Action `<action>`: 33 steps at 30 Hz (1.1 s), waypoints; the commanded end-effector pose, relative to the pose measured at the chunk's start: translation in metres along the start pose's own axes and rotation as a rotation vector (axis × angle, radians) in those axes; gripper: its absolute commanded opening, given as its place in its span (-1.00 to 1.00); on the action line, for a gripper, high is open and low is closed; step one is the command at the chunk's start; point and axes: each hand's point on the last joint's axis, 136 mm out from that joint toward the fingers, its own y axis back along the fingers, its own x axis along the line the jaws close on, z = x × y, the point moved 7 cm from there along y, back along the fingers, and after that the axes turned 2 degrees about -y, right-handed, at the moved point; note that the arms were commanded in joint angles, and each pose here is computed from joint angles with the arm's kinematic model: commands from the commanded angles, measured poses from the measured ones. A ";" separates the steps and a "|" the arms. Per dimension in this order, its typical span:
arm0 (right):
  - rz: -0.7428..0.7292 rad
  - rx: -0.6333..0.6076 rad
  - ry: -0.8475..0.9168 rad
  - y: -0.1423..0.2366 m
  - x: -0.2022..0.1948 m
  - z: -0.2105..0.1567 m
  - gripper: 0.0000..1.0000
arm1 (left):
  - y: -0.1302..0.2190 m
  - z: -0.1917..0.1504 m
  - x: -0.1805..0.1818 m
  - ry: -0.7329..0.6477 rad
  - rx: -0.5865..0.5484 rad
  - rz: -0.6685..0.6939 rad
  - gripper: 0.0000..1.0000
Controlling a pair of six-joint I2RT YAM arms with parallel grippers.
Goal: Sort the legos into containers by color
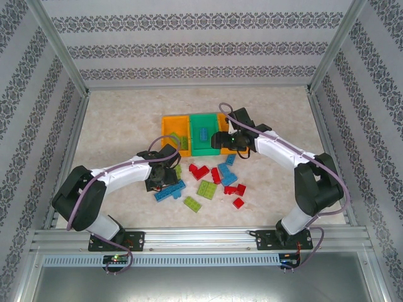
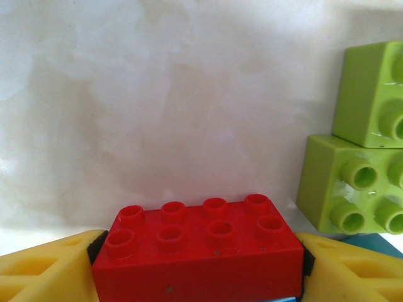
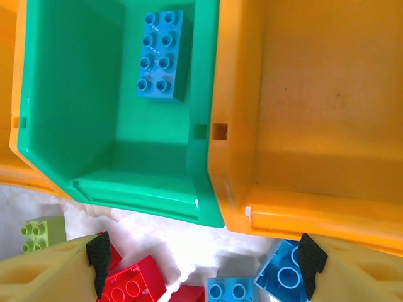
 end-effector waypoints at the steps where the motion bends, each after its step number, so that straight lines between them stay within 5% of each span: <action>1: -0.022 -0.017 -0.008 0.007 -0.008 -0.001 0.62 | -0.002 -0.002 0.001 -0.004 0.000 0.025 0.44; 19: -0.077 -0.064 -0.060 0.037 -0.046 -0.017 0.64 | 0.059 0.032 -0.023 -0.063 -0.172 -0.049 0.06; 33: -0.122 -0.072 -0.168 0.065 -0.086 -0.058 0.63 | 0.097 0.103 -0.225 -0.453 -0.224 -0.506 0.04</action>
